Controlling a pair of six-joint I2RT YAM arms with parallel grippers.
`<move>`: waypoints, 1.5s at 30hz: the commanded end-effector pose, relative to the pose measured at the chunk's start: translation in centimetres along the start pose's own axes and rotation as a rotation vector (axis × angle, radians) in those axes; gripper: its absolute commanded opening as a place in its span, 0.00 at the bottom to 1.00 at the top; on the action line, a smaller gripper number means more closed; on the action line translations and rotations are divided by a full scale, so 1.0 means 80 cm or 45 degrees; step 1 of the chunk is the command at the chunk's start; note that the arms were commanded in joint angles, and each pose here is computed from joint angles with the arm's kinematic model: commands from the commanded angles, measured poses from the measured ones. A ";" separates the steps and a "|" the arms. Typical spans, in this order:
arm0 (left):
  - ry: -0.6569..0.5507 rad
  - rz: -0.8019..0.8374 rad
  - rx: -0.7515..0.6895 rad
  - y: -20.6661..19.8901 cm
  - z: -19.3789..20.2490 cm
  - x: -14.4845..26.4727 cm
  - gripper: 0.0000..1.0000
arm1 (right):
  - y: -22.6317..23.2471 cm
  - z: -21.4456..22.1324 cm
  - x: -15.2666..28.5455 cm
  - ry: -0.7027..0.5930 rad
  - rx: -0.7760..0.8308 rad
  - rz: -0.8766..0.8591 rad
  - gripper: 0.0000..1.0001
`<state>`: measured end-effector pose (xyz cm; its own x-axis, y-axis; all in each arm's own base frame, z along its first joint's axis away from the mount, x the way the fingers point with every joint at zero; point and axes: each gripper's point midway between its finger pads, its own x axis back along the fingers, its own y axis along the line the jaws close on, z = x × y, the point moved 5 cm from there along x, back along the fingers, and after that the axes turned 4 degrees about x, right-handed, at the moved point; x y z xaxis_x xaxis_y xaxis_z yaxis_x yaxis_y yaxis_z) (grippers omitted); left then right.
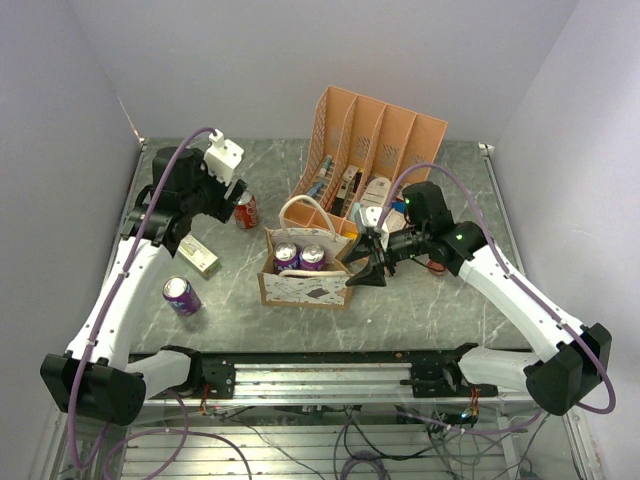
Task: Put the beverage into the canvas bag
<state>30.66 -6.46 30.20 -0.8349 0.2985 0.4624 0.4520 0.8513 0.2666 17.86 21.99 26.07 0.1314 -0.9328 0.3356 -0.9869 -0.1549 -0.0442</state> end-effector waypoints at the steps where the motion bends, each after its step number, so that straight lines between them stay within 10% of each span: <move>1: 0.154 0.087 -0.048 -0.012 0.026 0.030 0.88 | -0.005 -0.034 0.017 -0.103 -0.008 0.017 0.54; 18: 0.947 0.174 -0.069 -0.016 0.181 0.085 0.93 | -0.017 -0.025 0.031 -0.048 -0.015 0.161 0.64; 45: 1.177 0.304 0.155 -0.010 0.283 0.071 0.87 | -0.020 -0.013 0.029 -0.042 -0.049 0.173 0.68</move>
<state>18.44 4.08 13.96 -0.1186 0.0680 0.9906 0.5278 0.8493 0.0049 19.61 20.58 27.69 0.0069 -0.9505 0.3106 -0.9988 -0.0216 -0.0440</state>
